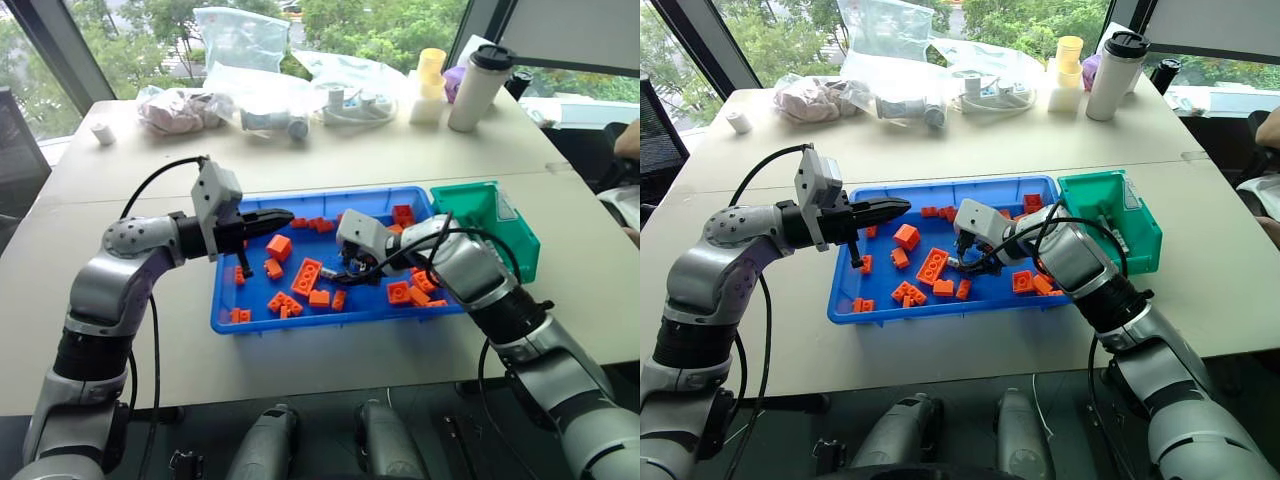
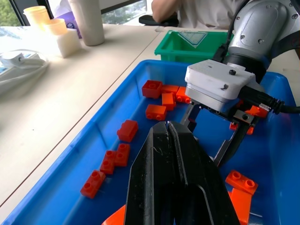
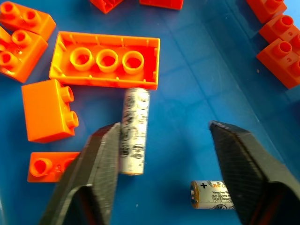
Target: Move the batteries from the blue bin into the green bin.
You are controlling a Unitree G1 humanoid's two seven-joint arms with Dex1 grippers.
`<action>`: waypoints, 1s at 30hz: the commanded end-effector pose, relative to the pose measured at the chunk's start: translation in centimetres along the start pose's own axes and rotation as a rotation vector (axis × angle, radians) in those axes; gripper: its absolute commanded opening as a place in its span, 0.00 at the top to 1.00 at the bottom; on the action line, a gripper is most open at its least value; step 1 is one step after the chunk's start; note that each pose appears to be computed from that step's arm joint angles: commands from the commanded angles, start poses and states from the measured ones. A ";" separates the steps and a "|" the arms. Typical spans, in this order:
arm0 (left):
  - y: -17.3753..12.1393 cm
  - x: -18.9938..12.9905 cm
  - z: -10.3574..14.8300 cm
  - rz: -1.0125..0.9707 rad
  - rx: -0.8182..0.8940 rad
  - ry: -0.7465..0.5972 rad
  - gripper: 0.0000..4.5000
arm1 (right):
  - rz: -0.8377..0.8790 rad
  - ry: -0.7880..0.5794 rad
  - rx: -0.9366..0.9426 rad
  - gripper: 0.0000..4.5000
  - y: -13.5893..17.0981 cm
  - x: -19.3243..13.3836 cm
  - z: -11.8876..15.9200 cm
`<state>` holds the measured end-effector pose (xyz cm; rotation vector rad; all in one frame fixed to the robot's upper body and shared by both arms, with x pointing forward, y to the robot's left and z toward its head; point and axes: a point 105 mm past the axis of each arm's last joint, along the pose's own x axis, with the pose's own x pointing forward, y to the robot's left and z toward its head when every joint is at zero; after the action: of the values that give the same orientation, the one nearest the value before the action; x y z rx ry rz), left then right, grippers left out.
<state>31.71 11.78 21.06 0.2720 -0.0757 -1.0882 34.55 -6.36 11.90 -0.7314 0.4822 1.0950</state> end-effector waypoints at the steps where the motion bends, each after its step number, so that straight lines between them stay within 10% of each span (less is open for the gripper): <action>1: 0.2 -0.1 1.1 0.004 0.049 -0.024 1.00 | -0.038 -0.022 -0.082 0.88 -0.2 -0.5 1.3; 2: 0.2 -0.1 1.1 0.004 0.049 -0.023 1.00 | -0.047 -0.029 -0.079 0.99 -0.4 -0.7 1.5; 11: 0.1 0.0 1.0 0.002 0.050 -0.030 1.00 | -0.425 -0.201 0.115 1.00 -6.2 -9.9 4.4; 19: -0.3 0.8 0.8 -0.037 0.035 -0.043 1.00 | -0.812 -0.006 0.395 1.00 -9.3 -18.5 -5.2; 25: -0.5 1.5 0.5 -0.081 0.038 -0.045 1.00 | -0.805 0.060 0.492 1.00 -7.6 -18.6 -9.1; 30: -0.2 1.9 0.6 -0.089 0.045 -0.051 1.00 | -0.797 0.051 0.509 0.47 -7.0 -18.5 -9.1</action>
<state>32.44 10.06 20.56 0.2673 -0.0908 -1.1732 33.93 -26.29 18.21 -0.4116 0.4983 0.2085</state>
